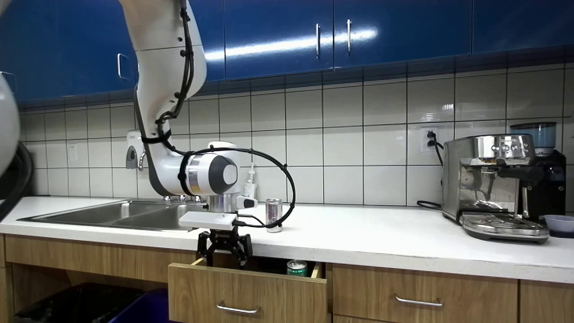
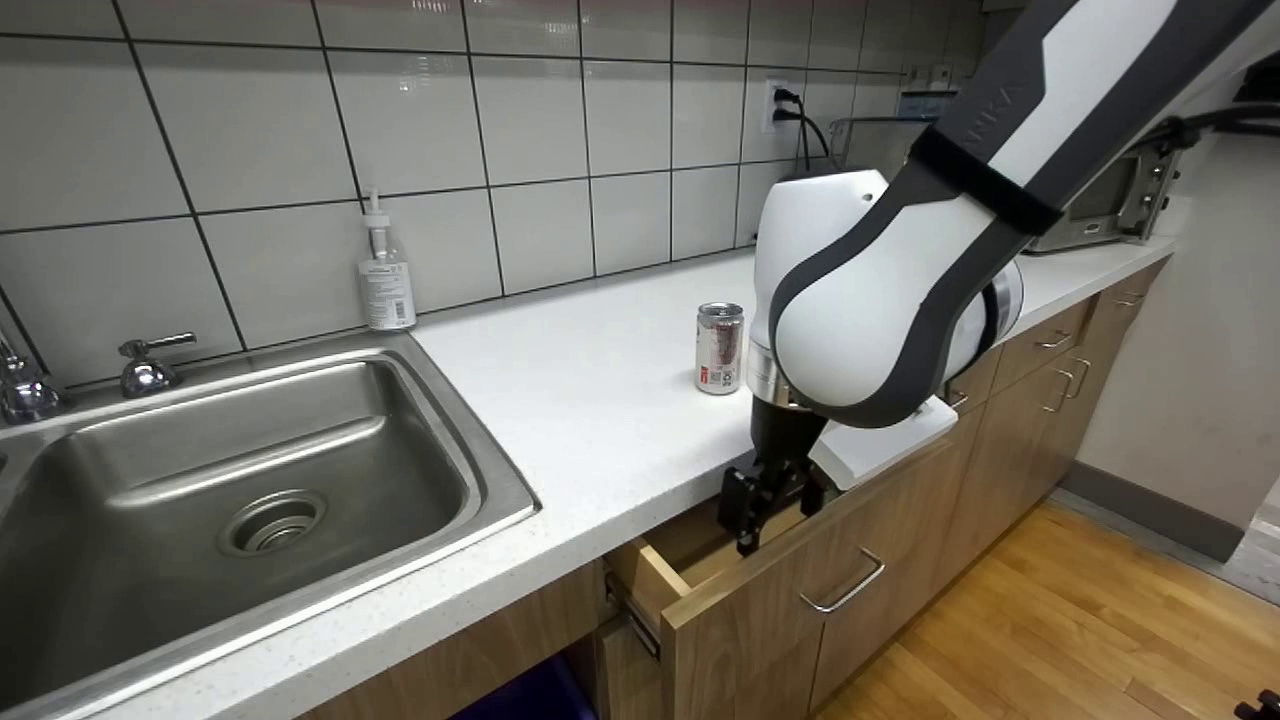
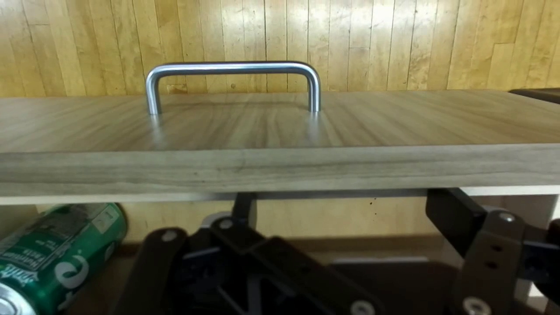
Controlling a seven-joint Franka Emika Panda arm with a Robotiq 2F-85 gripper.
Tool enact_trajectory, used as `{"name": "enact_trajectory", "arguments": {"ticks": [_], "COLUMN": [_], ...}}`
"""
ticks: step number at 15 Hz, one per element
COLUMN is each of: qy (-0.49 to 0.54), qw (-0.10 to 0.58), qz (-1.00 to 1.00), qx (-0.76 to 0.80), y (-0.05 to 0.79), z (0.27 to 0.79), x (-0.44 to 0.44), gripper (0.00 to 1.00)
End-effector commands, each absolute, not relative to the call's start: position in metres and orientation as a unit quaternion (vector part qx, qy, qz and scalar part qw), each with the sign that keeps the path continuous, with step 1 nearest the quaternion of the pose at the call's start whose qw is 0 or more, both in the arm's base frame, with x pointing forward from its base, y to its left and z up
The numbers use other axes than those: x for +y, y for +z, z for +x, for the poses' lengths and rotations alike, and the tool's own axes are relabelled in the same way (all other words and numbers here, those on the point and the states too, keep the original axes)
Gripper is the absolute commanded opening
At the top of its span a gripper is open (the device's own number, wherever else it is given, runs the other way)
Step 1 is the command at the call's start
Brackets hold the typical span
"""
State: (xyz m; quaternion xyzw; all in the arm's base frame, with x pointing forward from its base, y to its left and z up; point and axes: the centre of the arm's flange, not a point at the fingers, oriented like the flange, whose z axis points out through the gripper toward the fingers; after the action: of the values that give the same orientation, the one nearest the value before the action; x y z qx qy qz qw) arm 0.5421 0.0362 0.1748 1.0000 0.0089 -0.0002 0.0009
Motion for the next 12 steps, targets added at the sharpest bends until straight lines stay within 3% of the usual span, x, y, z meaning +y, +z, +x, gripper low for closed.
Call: {"name": "enact_trajectory", "arguments": {"ticks": [1,12], "qy": [-0.015,-0.027], "qw": [-0.012,-0.015], "qz": [1.0,0.999], "qx": [-0.002,-0.006], "y": [0.181,0.179], "z": [0.513,0.484], "x": [0.049,0.056], "gripper": [1.0,1.0]}}
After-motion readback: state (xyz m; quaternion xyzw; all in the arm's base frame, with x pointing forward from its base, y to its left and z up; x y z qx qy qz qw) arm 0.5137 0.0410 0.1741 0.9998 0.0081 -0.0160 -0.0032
